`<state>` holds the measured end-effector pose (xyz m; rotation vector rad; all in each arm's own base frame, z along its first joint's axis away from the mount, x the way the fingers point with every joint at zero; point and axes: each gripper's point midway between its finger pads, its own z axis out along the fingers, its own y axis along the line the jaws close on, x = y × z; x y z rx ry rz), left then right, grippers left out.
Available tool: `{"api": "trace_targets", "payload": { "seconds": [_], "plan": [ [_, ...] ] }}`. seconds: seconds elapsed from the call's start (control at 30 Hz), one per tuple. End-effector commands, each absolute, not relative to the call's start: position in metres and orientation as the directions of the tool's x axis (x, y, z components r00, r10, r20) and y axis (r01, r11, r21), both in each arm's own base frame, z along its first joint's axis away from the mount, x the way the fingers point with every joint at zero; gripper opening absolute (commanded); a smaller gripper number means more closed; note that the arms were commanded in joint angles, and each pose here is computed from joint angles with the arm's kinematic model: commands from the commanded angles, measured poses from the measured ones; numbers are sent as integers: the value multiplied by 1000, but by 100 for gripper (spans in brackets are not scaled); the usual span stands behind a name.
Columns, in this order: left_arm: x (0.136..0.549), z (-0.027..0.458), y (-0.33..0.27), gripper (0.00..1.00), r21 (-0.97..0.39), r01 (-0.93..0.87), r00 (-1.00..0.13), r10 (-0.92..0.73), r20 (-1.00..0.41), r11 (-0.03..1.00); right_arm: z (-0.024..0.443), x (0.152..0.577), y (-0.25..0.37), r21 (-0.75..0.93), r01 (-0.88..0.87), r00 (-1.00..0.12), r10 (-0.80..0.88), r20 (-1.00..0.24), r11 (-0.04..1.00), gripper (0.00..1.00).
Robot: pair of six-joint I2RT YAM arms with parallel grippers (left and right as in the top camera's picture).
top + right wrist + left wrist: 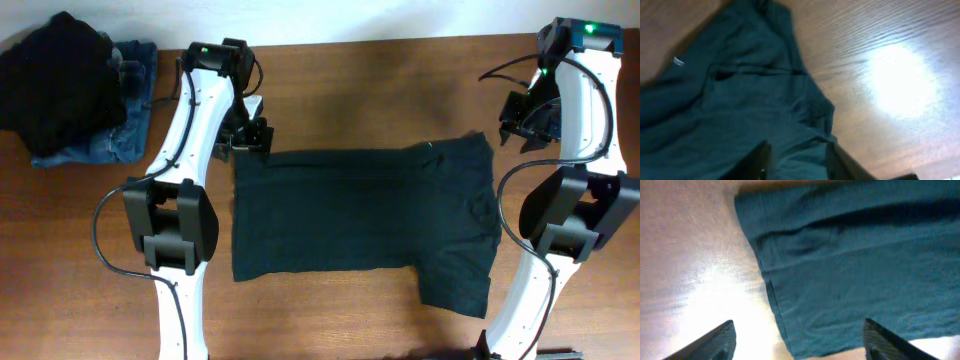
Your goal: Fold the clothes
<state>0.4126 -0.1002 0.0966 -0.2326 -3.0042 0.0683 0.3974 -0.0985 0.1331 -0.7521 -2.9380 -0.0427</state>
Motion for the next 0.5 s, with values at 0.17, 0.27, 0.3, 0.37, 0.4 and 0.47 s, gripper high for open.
{"api": "trace_targets", "payload": {
  "seconds": [0.17,0.27,0.3,0.37,0.4,0.47],
  "plan": [
    [397,104,-94,86,-44,146,-970,152,189,988,135,403,-52,153,365,-927,344,149,918,64],
    [396,104,-93,85,-43,147,-970,152,189,988,130,396,-34,139,297,-947,272,173,945,97],
    [396,104,-93,85,-43,147,-970,152,189,988,128,391,-30,117,275,-950,251,185,954,99],
    [397,104,-93,85,-41,147,-970,152,189,988,124,378,-26,49,234,-952,219,213,971,99],
    [397,104,-93,85,-39,147,-970,152,189,988,122,373,-24,27,218,-952,206,227,976,99],
    [397,103,-91,85,-29,149,-970,152,191,988,118,360,-17,4,189,-948,181,260,982,99]
  ]
}}
